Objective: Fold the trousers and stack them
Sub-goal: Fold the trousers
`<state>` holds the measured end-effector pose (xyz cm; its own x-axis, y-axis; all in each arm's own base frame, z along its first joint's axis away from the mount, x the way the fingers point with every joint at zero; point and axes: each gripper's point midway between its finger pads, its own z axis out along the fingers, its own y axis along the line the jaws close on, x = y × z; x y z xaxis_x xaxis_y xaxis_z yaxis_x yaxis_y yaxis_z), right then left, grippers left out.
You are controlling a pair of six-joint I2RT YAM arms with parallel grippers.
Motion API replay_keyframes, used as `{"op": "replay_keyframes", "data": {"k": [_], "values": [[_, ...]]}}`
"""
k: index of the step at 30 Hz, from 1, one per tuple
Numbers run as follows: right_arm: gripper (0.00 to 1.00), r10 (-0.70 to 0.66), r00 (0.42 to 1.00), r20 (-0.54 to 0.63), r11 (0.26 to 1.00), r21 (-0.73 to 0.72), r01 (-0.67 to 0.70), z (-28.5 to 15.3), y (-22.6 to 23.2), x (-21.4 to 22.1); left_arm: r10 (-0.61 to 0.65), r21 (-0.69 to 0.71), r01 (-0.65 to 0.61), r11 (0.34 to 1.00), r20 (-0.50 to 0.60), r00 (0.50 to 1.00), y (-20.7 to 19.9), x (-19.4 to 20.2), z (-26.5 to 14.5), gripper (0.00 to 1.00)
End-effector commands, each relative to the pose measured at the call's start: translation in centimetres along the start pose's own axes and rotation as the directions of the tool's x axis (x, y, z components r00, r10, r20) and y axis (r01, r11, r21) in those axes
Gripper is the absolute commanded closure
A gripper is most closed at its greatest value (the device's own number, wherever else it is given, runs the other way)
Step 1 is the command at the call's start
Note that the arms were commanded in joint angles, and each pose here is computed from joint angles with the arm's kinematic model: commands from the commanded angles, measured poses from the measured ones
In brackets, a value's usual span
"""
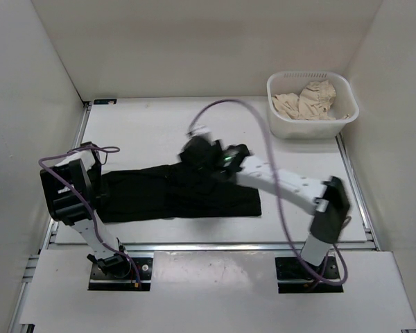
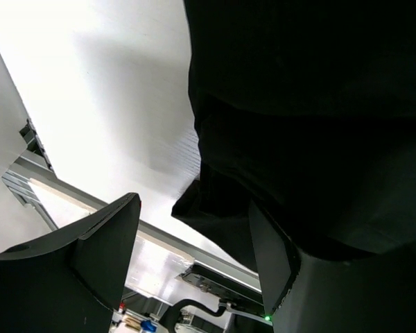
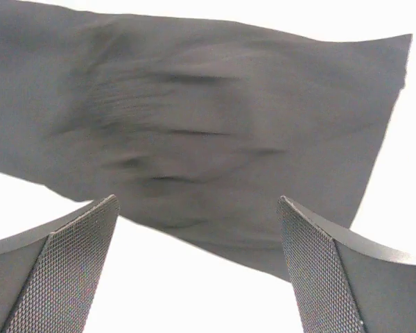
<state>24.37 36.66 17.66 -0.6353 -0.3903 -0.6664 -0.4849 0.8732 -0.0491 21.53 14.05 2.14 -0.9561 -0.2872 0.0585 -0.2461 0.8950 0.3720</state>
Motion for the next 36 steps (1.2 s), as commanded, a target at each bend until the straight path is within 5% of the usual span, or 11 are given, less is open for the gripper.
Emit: {"op": "replay_keyframes", "data": {"k": [1,5,10,16,19,20,23,27,28,32,36], "values": [[0.01,0.278,0.955,-0.106,0.96,0.042,-0.275,0.9,-8.3,3.7,-0.048,0.06,0.043,0.997,0.082,0.995,-1.2,-1.4,-0.7,0.25],[0.01,0.513,0.844,-0.158,0.858,0.103,-0.503,3.4,-15.1,8.3,-0.044,0.06,0.039,0.997,0.073,0.996,-1.1,-1.0,-0.9,0.25],[0.01,0.648,0.713,-0.266,0.754,0.094,-0.65,6.7,-17.4,13.7,-0.047,0.06,0.042,0.997,0.081,0.996,-0.9,-1.1,-1.3,0.23],[0.05,0.668,0.663,-0.338,0.711,0.027,-0.703,9.1,-15.9,15.6,-0.044,0.051,0.04,0.998,0.072,0.996,-0.7,-0.9,-1.3,0.23],[0.41,0.689,0.636,-0.348,0.682,0.015,-0.731,9.4,-15.6,16.2,-0.047,0.04,0.044,0.998,0.081,0.996,-0.5,-1.0,-1.5,0.23],[0.65,0.7,0.619,-0.356,0.67,0.029,-0.742,9.4,-15.5,16.7,-0.047,0.04,0.044,0.998,0.081,0.996,-0.5,-1.0,-1.5,0.23],[1.0,0.767,0.545,-0.339,0.601,0.081,-0.795,8.9,-17.6,17.7,-0.048,0.051,0.043,0.998,0.082,0.995,-0.5,-1.1,-1.8,0.23],[1.0,0.838,0.487,-0.247,0.525,0.119,-0.843,6.3,-22.2,17.7,-0.048,0.113,0.038,0.993,0.082,0.995,-1.1,-1.4,-3.2,0.22],[1.0,0.865,0.434,-0.251,0.482,0.178,-0.858,4.8,-23.7,19.1,-0.054,0.151,0.039,0.988,0.098,0.994,-1.5,-2.0,-3.9,0.21],[1.0,0.811,0.582,-0.057,0.572,0.283,-0.77,-3.0,-30.2,13.6,-0.08,0.212,0.044,0.976,0.164,0.983,-1.5,-3.4,-6.6,0.2],[1.0,0.683,0.728,-0.064,0.707,0.31,-0.636,-7.9,-29.4,8.9,-0.078,0.229,0.04,0.973,0.159,0.984,-1.7,-3.3,-7.1,0.2]]}}
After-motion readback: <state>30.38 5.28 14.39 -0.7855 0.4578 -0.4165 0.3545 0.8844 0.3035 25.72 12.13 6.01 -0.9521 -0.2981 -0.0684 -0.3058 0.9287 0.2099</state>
